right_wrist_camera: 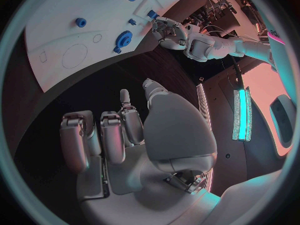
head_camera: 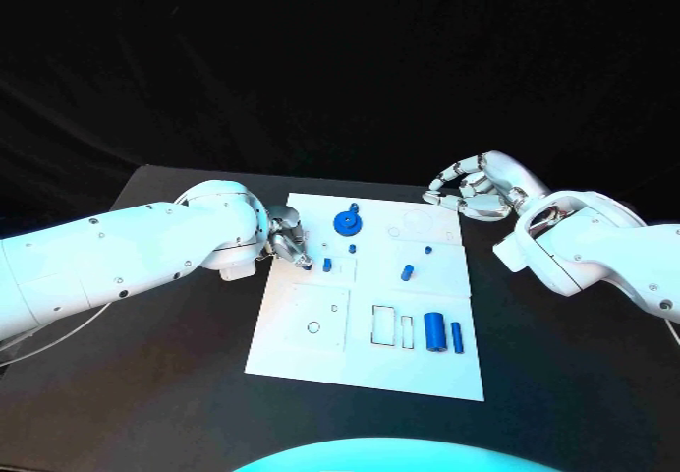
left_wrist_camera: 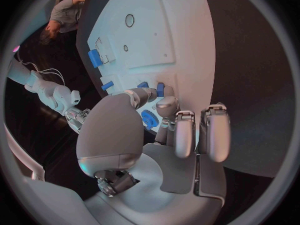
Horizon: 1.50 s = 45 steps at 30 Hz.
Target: Assemble the parts on the task board
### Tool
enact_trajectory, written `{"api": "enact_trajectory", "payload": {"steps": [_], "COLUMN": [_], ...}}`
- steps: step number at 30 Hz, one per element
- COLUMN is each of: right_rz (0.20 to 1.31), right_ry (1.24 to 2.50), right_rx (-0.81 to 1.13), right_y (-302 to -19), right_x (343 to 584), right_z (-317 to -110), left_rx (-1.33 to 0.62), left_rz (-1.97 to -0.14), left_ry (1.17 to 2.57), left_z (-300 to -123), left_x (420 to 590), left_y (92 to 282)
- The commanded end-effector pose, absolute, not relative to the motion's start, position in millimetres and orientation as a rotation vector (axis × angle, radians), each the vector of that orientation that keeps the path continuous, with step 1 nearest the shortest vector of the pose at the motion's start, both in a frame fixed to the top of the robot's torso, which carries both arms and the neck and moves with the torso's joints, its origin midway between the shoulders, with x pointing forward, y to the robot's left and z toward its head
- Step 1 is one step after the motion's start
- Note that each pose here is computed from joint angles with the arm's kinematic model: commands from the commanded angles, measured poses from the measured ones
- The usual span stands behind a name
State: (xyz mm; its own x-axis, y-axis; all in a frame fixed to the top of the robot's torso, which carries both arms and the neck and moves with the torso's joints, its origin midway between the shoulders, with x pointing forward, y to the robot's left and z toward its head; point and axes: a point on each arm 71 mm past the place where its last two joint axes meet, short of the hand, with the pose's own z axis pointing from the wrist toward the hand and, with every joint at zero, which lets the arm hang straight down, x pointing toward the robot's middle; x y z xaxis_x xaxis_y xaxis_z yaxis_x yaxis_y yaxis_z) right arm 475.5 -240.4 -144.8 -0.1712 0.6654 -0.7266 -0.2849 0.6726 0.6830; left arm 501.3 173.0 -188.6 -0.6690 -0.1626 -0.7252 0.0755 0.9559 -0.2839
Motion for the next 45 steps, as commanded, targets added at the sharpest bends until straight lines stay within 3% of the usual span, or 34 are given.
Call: {"api": "enact_trajectory", "payload": {"steps": [1, 45], "right_rz": [0.876, 0.875], "right_ry": [1.53, 1.519], "right_rx": [0.312, 0.314], "right_y": [-238.9, -241.3], "right_x": [474.7, 473.3], "right_z": [-145.0, -143.9], "left_rx": [-0.038, -0.056], "left_rz": [-0.365, -0.322], "left_ry": [2.305, 2.316], "left_z": [-191.7, -194.5], "left_x": [499.2, 503.4], "left_y": [169.4, 172.5]}}
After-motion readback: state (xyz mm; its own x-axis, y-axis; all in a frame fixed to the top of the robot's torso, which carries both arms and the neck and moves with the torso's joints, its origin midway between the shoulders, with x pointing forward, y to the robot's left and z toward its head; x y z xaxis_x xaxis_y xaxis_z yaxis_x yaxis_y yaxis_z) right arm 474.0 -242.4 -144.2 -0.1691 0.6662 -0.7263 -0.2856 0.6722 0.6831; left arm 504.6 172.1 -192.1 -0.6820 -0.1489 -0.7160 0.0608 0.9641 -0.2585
